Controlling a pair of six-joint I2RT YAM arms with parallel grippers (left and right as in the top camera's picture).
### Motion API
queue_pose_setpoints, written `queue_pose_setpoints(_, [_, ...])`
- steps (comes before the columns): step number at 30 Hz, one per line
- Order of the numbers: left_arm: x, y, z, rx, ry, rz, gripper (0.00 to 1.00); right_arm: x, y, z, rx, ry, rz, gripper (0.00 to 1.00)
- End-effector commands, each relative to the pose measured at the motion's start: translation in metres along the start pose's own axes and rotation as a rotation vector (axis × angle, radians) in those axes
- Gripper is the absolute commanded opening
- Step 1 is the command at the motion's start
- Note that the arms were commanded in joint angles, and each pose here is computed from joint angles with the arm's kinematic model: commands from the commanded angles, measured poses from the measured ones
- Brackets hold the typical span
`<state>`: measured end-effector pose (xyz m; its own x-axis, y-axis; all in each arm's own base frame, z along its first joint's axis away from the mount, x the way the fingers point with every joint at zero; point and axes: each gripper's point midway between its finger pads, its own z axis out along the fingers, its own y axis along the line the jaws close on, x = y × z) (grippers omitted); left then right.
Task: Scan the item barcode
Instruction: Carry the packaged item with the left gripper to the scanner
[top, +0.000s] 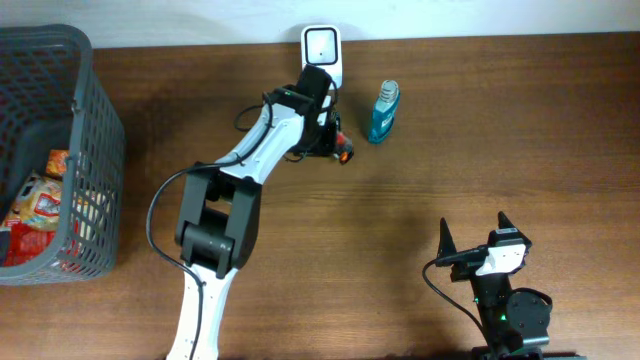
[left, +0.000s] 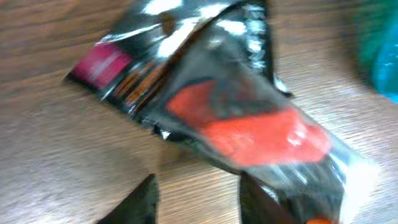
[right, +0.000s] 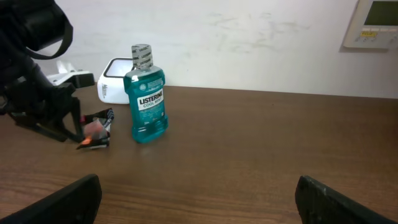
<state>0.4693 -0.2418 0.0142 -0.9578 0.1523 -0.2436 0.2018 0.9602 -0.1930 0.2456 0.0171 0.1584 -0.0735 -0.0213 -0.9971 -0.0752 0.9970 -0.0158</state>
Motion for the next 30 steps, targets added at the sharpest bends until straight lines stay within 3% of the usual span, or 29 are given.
queue_pose_setpoints(1, [-0.002, -0.002, -0.004, -0.047, -0.03, 0.029, 0.44, 0.003, -0.002, 0.0, 0.012, 0.006, -0.001, 0.98])
queue_pose_setpoints(4, [-0.01, 0.029, -0.009, -0.222, -0.074, 0.008, 0.4, 0.003, -0.002, 0.0, 0.012, 0.006, -0.001, 0.98])
queue_pose_setpoints(7, [-0.016, 0.06, -0.016, -0.34, -0.119, -0.122, 0.33, 0.003, -0.002, 0.0, 0.012, 0.006, -0.001, 0.98])
queue_pose_setpoints(11, [-0.017, 0.068, -0.014, -0.319, -0.141, -0.264, 0.23, 0.003, -0.002, 0.0, 0.012, 0.006, -0.001, 0.98])
queue_pose_setpoints(16, [-0.028, 0.036, -0.006, -0.135, -0.15, -0.259, 0.12, 0.003, -0.002, 0.0, 0.012, 0.006, -0.001, 0.98])
queue_pose_setpoints(18, [-0.033, 0.024, -0.005, -0.073, -0.161, -0.252, 0.11, 0.003, -0.002, 0.0, 0.012, 0.006, -0.001, 0.98])
queue_pose_setpoints(30, [-0.037, 0.007, -0.002, -0.034, -0.185, -0.227, 0.09, 0.003, -0.002, 0.0, 0.012, 0.006, -0.001, 0.98])
